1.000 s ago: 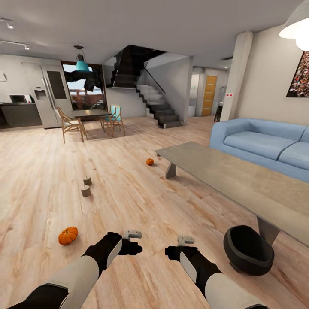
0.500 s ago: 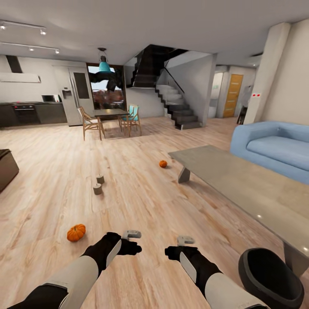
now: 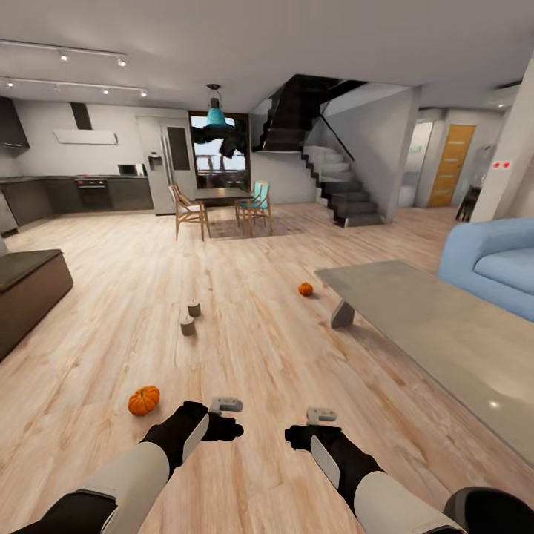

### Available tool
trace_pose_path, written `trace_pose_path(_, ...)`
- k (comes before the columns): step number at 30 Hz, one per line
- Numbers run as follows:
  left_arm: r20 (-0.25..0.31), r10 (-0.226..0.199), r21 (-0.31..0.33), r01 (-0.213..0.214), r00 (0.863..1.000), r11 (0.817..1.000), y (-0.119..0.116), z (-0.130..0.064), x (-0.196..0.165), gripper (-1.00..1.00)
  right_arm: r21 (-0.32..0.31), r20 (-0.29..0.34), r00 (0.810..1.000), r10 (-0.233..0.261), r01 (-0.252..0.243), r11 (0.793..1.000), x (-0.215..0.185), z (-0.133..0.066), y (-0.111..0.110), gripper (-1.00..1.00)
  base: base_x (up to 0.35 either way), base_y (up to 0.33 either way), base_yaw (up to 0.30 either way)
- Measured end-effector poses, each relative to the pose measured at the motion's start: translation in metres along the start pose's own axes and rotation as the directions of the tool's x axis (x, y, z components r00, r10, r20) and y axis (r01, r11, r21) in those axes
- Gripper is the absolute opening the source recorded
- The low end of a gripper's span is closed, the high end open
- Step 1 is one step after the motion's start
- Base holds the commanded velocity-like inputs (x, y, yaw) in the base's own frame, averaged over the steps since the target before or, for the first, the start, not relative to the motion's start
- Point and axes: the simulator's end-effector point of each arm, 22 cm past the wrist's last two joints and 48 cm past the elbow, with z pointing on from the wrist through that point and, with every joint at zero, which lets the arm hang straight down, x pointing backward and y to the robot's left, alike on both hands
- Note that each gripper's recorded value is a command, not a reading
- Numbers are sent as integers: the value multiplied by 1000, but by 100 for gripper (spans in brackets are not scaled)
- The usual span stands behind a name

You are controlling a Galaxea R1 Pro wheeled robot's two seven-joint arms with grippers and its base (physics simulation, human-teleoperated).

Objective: Place each of the two pumpkins and all three candles from the living room inside a cabinet in the living room (use any cabinet), then make sure every cabinet is closed, and position the cauldron so it is next to a table in the living room.

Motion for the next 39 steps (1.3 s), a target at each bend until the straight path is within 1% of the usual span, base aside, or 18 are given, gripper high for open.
trace_pose_path(5, -1, -2, -2, 2, 1000, 1000, 1, 0, 1, 100, 0, 1, 1000, 0, 0, 1000, 0, 0, 0, 100, 212, -202, 108)
trace_pose_path(9, 0, -12, 5, 12, 1000, 1000, 0, 0, 0, 100, -1, 1, 1000, 0, 0, 1000, 0, 0, 0, 100, 92, -76, 14)
trace_pose_path(13, 1, -19, 9, 19, 1000, 1000, -1, 0, 0, 100, -1, 1, 1000, 1, -1, 1000, 0, 0, 0, 100, 32, 0, 5)
trace_pose_path(17, 3, -21, 10, 21, 1000, 1000, -1, 0, -1, 100, -1, 2, 1000, 1, -1, 1000, -1, 0, 0, 100, 8, 136, 77)
trace_pose_path(39, 21, -18, 9, 18, 1000, 1000, -1, -7, -8, 100, -2, 17, 1000, 0, 0, 1000, -7, -5, 2, 100, 0, 14, 254)
